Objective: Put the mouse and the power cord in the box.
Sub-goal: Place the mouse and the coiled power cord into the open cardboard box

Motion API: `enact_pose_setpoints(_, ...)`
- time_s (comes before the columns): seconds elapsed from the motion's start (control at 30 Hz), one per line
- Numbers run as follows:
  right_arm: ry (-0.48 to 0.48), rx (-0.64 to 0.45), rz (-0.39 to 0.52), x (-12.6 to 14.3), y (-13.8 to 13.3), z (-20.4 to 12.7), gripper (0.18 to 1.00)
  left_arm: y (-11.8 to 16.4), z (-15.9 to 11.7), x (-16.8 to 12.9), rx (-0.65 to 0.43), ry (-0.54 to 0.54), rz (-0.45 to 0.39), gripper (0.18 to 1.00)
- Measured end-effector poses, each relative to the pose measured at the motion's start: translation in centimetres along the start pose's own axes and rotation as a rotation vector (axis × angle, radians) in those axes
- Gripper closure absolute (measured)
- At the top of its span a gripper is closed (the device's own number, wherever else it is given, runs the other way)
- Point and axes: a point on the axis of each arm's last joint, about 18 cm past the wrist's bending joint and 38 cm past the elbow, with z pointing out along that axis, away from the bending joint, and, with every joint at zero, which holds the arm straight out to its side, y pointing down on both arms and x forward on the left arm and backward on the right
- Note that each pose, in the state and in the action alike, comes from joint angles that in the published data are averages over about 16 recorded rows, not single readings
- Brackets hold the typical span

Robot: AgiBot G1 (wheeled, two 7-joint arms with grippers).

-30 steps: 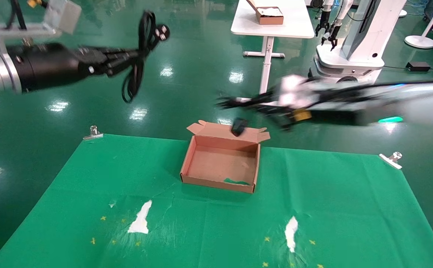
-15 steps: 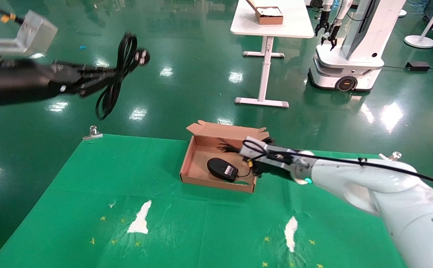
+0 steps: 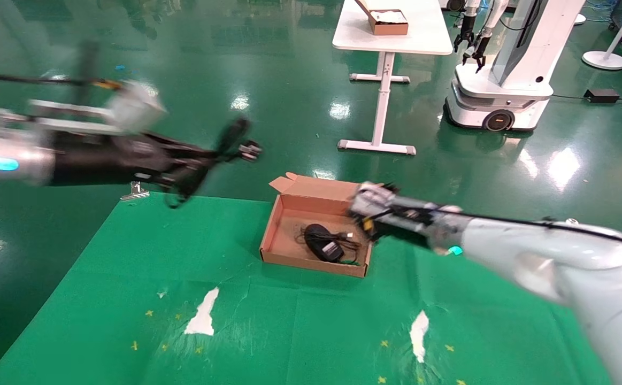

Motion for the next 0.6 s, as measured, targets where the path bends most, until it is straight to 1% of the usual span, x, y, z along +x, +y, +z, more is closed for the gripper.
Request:
enact_pose_setpoints(0.1, 0.039, 0.019, -0.002, 2.5, 0.7, -2.2, 0.870, -0.6, 3.9, 1.6, -0.026, 0.003, 0.089, 0.921)
enact_pose_setpoints(0.17, 0.054, 0.051, -0.007, 4.1, 1.0, -4.2, 0.844, -1.1, 6.4, 3.0, -0.037, 0.010, 0.158, 0.921)
enact_pose_setpoints(0.33, 0.078, 0.155, -0.032, 8.1, 1.2, -10.9, 0.751, -2.6, 11.3, 6.5, -0.042, 0.031, 0.337, 0.921)
enact_pose_setpoints(0.47, 0.067, 0.247, -0.065, 10.2, 0.7, -16.7, 0.665, -4.1, 13.5, 8.7, -0.020, 0.039, 0.450, 0.921)
enact_pose_setpoints(0.6, 0.020, 0.327, -0.099, 10.7, -0.3, -21.9, 0.559, -5.3, 14.4, 10.4, 0.003, 0.058, 0.529, 0.921)
